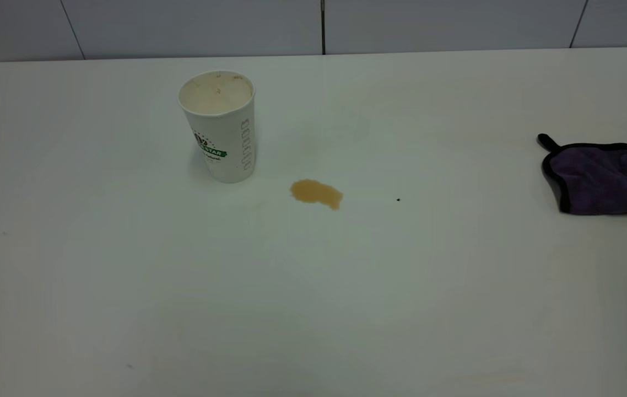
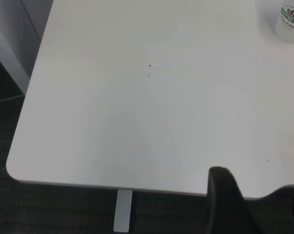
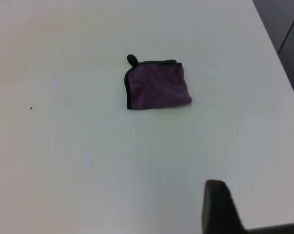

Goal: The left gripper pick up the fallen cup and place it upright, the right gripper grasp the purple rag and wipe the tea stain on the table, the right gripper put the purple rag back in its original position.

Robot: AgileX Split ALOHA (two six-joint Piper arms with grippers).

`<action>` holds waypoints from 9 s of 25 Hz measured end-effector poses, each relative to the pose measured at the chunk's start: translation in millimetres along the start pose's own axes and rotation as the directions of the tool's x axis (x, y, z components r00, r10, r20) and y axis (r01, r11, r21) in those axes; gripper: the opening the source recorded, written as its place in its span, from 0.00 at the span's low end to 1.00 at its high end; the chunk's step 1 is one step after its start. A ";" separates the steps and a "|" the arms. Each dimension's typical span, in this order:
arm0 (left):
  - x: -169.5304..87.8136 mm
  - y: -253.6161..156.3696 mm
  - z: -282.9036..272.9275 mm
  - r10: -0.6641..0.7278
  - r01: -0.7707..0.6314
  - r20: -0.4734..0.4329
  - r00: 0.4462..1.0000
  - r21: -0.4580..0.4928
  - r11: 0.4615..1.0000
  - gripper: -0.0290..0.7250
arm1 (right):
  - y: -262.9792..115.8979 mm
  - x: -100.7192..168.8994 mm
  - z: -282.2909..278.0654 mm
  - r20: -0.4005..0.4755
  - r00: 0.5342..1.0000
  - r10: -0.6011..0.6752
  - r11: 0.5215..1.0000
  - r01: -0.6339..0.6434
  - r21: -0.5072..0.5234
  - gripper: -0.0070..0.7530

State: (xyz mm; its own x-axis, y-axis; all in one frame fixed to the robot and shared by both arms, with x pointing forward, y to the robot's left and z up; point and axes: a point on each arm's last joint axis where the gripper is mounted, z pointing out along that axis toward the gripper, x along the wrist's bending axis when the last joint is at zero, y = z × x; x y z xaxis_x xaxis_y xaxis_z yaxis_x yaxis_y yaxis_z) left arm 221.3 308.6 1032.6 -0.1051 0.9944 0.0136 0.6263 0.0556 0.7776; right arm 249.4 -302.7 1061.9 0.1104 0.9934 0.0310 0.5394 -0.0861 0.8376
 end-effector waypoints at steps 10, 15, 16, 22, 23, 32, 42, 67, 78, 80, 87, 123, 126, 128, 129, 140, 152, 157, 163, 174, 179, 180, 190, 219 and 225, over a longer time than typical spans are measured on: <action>0.0 0.1 0.0 -0.001 0.001 0.000 1.000 -0.001 1.000 0.54 | 104.4 15.2 122.9 -0.040 0.997 -0.063 0.968 0.071 0.243 0.96; 0.0 0.1 0.0 0.000 0.000 0.000 1.000 -0.001 1.000 0.54 | 117.9 20.3 212.7 -0.081 0.988 -0.131 0.893 0.153 0.424 0.96; 0.0 0.1 0.0 0.000 0.000 0.000 1.000 -0.001 1.000 0.54 | 116.3 21.2 232.2 -0.091 0.986 -0.140 0.873 0.166 0.460 0.96; 0.0 0.1 0.0 0.000 0.000 0.000 1.000 -0.001 1.000 0.54 | 97.1 25.2 328.6 -0.151 0.974 -0.171 0.782 0.227 0.581 0.96; 0.0 0.1 0.0 0.000 0.000 0.000 1.000 -0.001 1.000 0.54 | 89.9 25.6 343.6 -0.160 0.972 -0.171 0.763 0.233 0.603 0.95; 0.0 0.1 0.0 0.000 0.000 0.000 1.000 -0.001 1.000 0.54 | 31.6 27.1 454.4 -0.251 0.944 -0.213 0.634 0.329 0.699 0.94; 0.0 0.1 0.0 0.000 0.000 0.000 1.000 -0.001 1.000 0.54 | 13.4 28.4 510.7 -0.304 0.897 -0.322 0.629 0.442 0.640 0.86; -0.1 0.2 0.0 0.001 -0.001 0.001 1.000 -0.002 1.000 0.54 | -9.2 105.1 520.3 -0.381 0.919 -0.099 0.685 0.341 0.643 0.11; -0.1 0.2 0.0 0.001 -0.001 0.001 1.000 -0.002 1.000 0.54 | -6.9 228.2 503.3 -0.500 0.847 -0.183 0.767 0.441 0.467 0.11; -0.1 0.2 0.0 0.001 -0.001 0.001 1.000 -0.002 1.000 0.54 | -7.6 237.5 507.7 -0.506 0.844 -0.178 0.773 0.438 0.459 0.11; -0.1 0.2 0.0 0.001 -0.001 0.001 1.000 -0.002 1.000 0.54 | -17.4 267.5 521.7 -0.547 0.827 -0.131 0.768 0.433 0.472 0.11; -0.1 0.2 0.0 0.001 -0.001 0.001 1.000 -0.002 1.000 0.54 | -23.4 283.0 517.0 -0.391 0.871 -0.299 0.632 0.488 0.602 0.10; -0.1 0.2 0.0 0.001 -0.001 0.001 1.000 -0.002 1.000 0.54 | -22.4 287.2 517.9 -0.456 0.853 -0.256 0.650 0.501 0.571 0.10; -0.1 0.2 0.0 0.001 -0.001 0.001 1.000 -0.002 1.000 0.54 | -23.4 292.4 515.4 -0.513 0.831 -0.217 0.650 0.515 0.560 0.10; -0.1 0.2 0.0 0.001 -0.001 0.001 1.000 -0.002 1.000 0.54 | -25.6 296.7 513.0 -0.547 0.818 -0.177 0.646 0.516 0.563 0.10; -0.1 0.2 0.0 0.001 -0.001 0.001 1.000 -0.002 1.000 0.54 | -30.2 265.5 512.7 -0.532 0.843 -0.077 0.490 0.496 0.717 0.10; -0.1 0.2 0.0 0.001 -0.001 0.001 1.000 -0.002 1.000 0.54 | 9.4 101.5 562.8 -0.261 0.965 0.036 0.518 0.206 0.831 0.10; -0.1 0.2 0.0 0.001 -0.001 0.001 1.000 -0.002 1.000 0.54 | 15.3 50.4 569.0 -0.182 0.982 0.056 0.527 0.126 0.840 0.10; -0.1 0.2 0.0 0.001 -0.001 0.001 1.000 -0.002 1.000 0.54 | 18.4 34.9 569.3 -0.163 0.984 0.065 0.532 0.104 0.841 0.22; -0.1 0.2 0.0 0.001 -0.001 0.001 1.000 -0.002 1.000 0.54 | 73.9 35.4 536.7 -0.267 0.964 -0.011 0.561 0.227 0.796 0.96; -0.1 0.2 0.0 0.001 -0.001 0.001 1.000 -0.002 1.000 0.54 | 133.7 38.1 494.7 -0.270 0.963 -0.024 0.624 0.225 0.749 0.96; -0.1 0.2 0.0 0.001 -0.001 0.001 1.000 -0.002 1.000 0.54 | 145.1 38.4 485.0 -0.268 0.963 -0.027 0.640 0.223 0.735 0.96; -0.1 0.2 0.0 0.001 -0.001 0.001 1.000 -0.002 1.000 0.54 | 216.0 67.9 311.6 -0.299 0.946 -0.122 0.742 0.287 0.605 0.96; -0.1 0.1 0.0 0.000 0.000 0.001 1.000 -0.002 1.000 0.54 | -6.7 8.5 -13.7 -0.182 0.957 -0.227 0.971 0.237 0.038 0.81; -0.1 0.1 0.0 0.000 0.000 0.001 1.000 -0.002 1.000 0.54 | -17.1 9.9 3.1 -0.191 0.955 -0.225 0.970 0.238 0.048 0.75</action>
State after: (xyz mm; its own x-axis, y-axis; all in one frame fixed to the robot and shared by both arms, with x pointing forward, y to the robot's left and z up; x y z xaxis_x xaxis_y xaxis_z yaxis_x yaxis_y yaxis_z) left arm 221.4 308.5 1032.7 -0.1044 0.9944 0.0130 0.6251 0.0554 0.7786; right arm 243.9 -291.6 1046.2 -0.1756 0.9829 -0.0550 0.5896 0.1498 0.7937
